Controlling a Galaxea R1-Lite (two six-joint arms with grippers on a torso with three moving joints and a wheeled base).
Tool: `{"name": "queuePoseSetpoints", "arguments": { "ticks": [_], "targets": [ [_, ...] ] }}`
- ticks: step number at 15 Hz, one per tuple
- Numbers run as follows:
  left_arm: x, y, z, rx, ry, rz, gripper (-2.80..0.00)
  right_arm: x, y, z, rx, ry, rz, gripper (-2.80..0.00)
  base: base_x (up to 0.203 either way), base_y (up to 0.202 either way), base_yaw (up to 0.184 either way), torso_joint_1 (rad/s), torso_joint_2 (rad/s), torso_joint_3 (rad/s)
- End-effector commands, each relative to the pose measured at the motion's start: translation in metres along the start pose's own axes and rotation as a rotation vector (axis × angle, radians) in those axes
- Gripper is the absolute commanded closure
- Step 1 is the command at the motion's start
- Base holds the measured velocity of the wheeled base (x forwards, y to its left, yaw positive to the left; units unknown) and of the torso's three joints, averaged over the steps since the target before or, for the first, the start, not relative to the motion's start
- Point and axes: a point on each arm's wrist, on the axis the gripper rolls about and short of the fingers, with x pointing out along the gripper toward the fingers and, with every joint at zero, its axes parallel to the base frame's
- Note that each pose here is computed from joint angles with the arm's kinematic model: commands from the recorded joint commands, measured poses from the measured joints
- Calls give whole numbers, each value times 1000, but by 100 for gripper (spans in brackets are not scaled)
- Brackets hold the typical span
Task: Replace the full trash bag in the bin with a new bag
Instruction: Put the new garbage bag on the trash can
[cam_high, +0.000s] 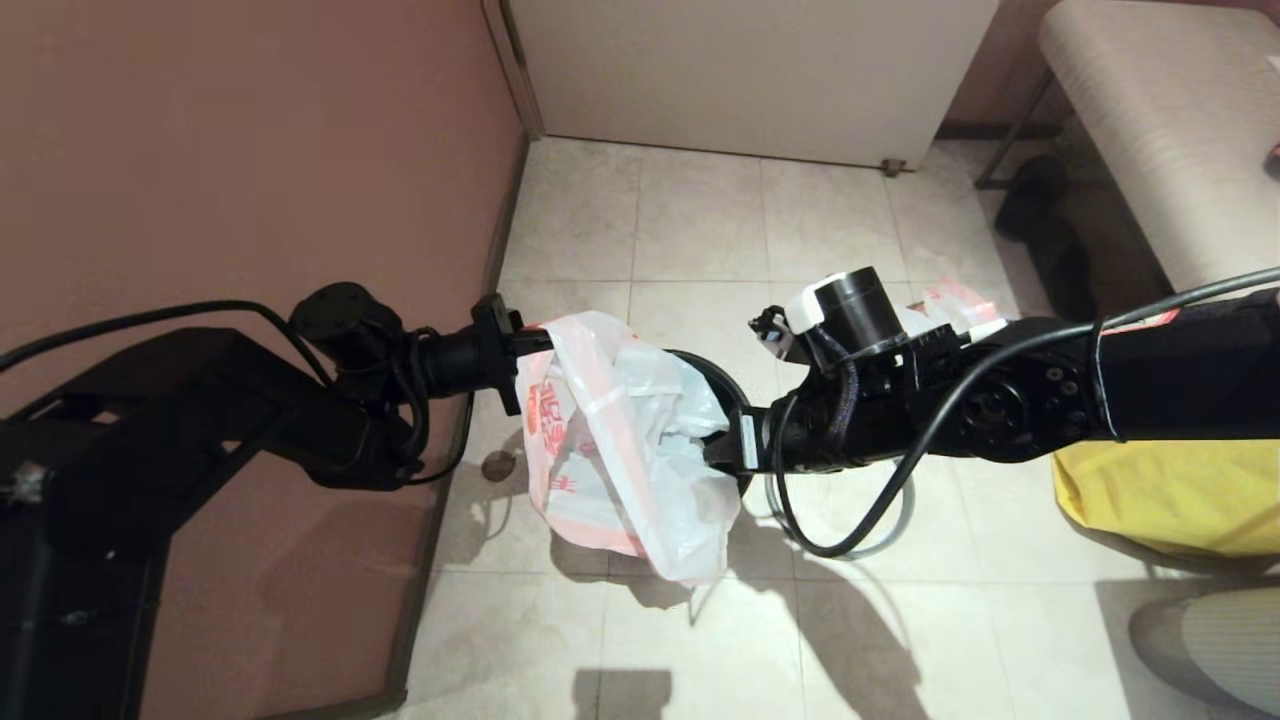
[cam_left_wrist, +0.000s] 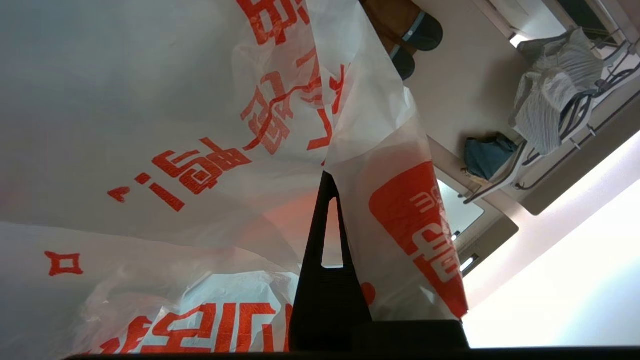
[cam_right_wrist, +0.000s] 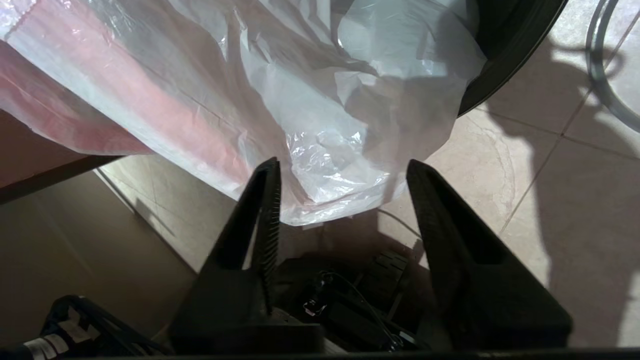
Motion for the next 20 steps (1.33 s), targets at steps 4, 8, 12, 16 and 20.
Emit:
{"name": "queuePoseSetpoints", "arguments": {
  "ticks": [4,8,12,16,20],
  "targets": [
    [4,-8,-2,50,24,-9,0,12,12,-13,-87,40,7,-280,0,0,0,0,0,0],
    [-1,-6,1,50,13,-9,0,44,36,-36,-285,29,5,-280,0,0,0,0,0,0],
    [-3,-7,1,54,8,-10,0,78,44,-49,-464,-63,-74,-280,0,0,0,0,0,0],
    [-9,-9,3,59,-7,-10,0,85,49,-48,-491,-162,-140,0,0,0,0,0,0,0],
    [-11,-10,3,61,-10,-10,0,85,49,-54,-555,-250,-201,0,0,0,0,0,0,0]
  ]
}}
